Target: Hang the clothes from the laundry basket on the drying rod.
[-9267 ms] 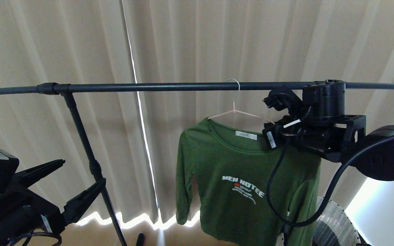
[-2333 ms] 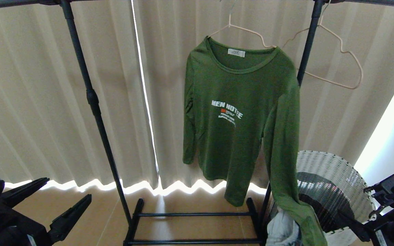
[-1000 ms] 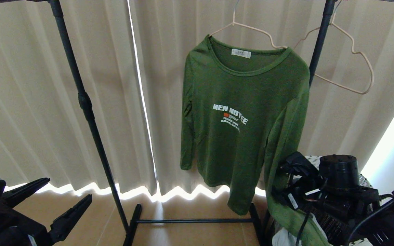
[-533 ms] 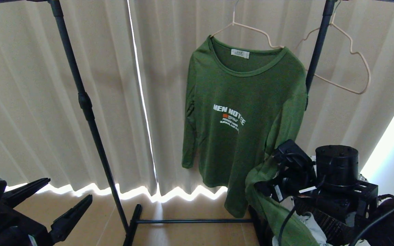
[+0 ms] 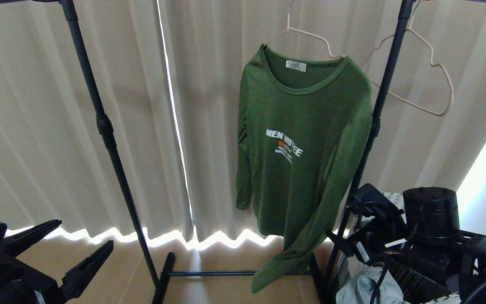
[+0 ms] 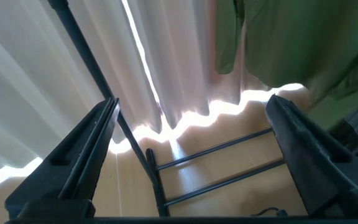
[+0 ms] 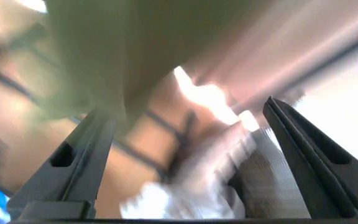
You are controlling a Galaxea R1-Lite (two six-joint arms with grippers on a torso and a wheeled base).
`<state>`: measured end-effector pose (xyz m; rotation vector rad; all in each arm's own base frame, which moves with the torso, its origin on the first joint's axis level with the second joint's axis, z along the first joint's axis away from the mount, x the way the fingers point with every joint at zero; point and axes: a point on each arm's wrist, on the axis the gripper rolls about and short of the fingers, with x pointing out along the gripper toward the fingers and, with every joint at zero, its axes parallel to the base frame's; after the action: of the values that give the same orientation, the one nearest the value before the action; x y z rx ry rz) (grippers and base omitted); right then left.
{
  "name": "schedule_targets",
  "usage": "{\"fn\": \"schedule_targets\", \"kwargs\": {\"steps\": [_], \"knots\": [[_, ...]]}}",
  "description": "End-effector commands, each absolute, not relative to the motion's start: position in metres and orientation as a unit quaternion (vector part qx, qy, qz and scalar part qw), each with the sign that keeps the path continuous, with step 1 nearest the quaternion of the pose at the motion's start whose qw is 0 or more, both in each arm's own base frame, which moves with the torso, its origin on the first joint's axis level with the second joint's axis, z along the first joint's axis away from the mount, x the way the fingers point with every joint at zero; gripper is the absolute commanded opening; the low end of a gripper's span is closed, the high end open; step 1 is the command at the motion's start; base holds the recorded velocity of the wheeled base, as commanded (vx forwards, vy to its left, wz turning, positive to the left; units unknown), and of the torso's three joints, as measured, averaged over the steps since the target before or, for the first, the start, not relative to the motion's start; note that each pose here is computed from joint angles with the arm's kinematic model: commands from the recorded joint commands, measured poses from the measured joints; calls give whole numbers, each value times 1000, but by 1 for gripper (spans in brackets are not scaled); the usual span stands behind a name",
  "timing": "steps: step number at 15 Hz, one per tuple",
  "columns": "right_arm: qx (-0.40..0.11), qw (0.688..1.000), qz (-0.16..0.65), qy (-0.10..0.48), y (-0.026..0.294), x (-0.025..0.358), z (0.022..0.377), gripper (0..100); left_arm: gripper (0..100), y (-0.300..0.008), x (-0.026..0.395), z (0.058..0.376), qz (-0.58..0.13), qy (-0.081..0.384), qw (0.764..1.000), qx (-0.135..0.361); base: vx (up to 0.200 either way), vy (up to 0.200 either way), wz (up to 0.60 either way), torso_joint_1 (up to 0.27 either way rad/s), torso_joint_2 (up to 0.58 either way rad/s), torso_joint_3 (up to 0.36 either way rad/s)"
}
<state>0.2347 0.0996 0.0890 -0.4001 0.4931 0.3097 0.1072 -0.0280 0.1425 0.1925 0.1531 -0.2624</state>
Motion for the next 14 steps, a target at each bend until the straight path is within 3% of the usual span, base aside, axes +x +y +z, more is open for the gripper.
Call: {"fn": "schedule_targets", "kwargs": {"steps": [1, 6, 8, 14], "knots": [[-231, 924, 127, 278, 78, 221, 81, 100, 100, -28, 107, 142, -130, 77, 984, 96, 0, 0, 0, 0, 0, 0], [-257, 894, 134, 341, 67, 197, 76, 100, 100, -28, 107, 142, -131, 78, 984, 96, 0, 0, 0, 0, 0, 0], [-279, 866, 147, 388, 63, 187, 73, 100, 100, -28, 107, 142, -130, 77, 984, 96, 0, 0, 0, 0, 0, 0], [-313, 819, 140, 460, 65, 203, 39, 100, 100, -28, 107, 142, -131, 77, 984, 97, 0, 0, 0, 0, 0, 0]]}}
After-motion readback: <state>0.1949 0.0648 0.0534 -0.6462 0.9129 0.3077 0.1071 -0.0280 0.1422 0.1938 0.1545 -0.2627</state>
